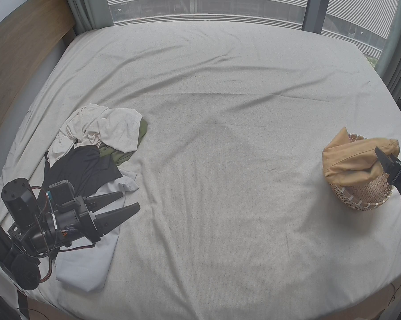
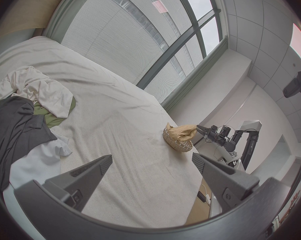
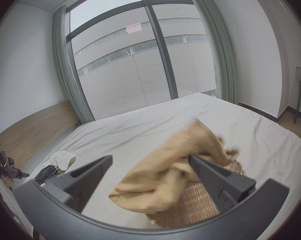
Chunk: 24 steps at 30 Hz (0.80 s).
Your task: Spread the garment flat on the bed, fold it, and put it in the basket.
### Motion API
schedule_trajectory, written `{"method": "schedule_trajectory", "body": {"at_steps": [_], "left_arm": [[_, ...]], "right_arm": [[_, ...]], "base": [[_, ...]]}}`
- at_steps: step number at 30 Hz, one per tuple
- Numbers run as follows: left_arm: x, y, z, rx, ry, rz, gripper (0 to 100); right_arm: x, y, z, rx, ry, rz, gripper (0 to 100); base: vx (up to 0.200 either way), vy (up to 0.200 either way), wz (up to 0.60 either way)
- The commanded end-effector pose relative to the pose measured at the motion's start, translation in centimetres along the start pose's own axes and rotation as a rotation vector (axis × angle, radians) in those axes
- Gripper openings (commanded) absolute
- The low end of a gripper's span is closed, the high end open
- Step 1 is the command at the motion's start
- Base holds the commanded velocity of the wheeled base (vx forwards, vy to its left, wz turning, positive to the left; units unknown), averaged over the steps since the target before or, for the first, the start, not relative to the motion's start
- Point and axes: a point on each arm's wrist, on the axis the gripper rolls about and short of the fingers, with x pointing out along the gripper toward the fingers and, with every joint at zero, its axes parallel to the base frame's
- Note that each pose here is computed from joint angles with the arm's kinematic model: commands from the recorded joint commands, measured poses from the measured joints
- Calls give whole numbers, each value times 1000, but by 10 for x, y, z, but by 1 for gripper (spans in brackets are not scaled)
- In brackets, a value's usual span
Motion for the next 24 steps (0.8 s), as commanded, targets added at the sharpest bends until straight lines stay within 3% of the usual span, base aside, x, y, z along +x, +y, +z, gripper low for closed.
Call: {"method": "schedule_trajectory", "body": {"at_steps": [1, 9, 17, 20, 21, 24], "left_arm": [[0, -1, 1, 5, -5, -4, 100], [0, -2, 1, 6, -5, -6, 100], [2, -13, -1, 19, 2, -39, 100], [1, -17, 0, 23, -6, -38, 100], [1, -27, 3, 39, -27, -39, 100], [-5, -38, 3, 48, -47, -30, 100]], "right_arm": [[-10, 3, 2, -21, -7, -5, 100], [-12, 12, 8, -69, -32, 31, 100], [9, 68, -20, -34, 80, 322, 100], [9, 77, -25, -30, 98, 362, 100], [7, 90, -31, -22, 124, 423, 100], [1, 101, -34, -19, 142, 475, 100]], "base": [[0, 0, 0], [0, 0, 0], [0, 0, 0], [0, 0, 0], [0, 0, 0], [0, 0, 0]]}}
